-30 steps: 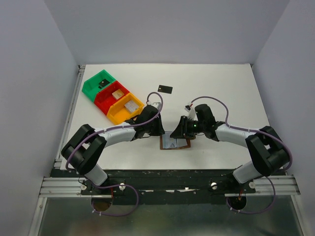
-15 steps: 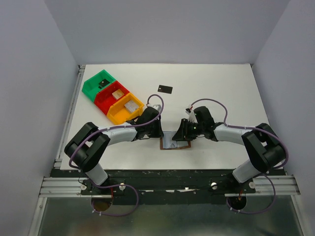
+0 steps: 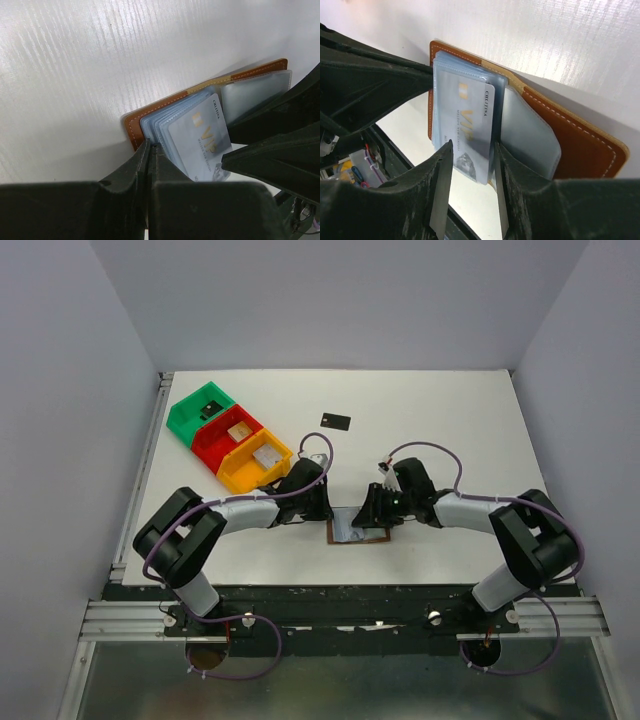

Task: Take the credit cards out of the card holder
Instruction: Remove the credit card from the card holder.

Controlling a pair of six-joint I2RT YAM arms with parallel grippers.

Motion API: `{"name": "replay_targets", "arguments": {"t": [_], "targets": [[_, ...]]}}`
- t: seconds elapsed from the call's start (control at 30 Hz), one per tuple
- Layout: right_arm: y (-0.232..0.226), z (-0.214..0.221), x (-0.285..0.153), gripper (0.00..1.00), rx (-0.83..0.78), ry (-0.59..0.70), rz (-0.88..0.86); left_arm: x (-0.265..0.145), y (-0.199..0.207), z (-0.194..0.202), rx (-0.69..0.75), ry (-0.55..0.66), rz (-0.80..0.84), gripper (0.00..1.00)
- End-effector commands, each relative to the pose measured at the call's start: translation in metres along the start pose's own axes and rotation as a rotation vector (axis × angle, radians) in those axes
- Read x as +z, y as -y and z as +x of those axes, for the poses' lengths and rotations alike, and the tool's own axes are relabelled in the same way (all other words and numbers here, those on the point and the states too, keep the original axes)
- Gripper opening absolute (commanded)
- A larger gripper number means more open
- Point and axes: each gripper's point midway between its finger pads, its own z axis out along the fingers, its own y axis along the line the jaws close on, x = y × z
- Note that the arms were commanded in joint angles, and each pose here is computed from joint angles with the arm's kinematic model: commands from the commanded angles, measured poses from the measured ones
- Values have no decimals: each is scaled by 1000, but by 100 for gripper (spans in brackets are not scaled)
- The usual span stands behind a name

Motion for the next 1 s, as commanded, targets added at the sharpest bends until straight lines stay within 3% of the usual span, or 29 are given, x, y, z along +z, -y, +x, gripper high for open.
{"name": "replay_targets", "arguments": {"t": [0.0, 0.57, 0.97], "targets": [[13, 3, -8, 47, -26, 14, 69, 2, -11, 11, -10, -21, -31, 10], [12, 4, -5, 46, -17, -1, 56, -25, 8, -18, 7, 96, 15, 10], [4, 4, -1, 44, 7, -3, 1, -3, 20, -3, 40, 5, 71, 10]]}}
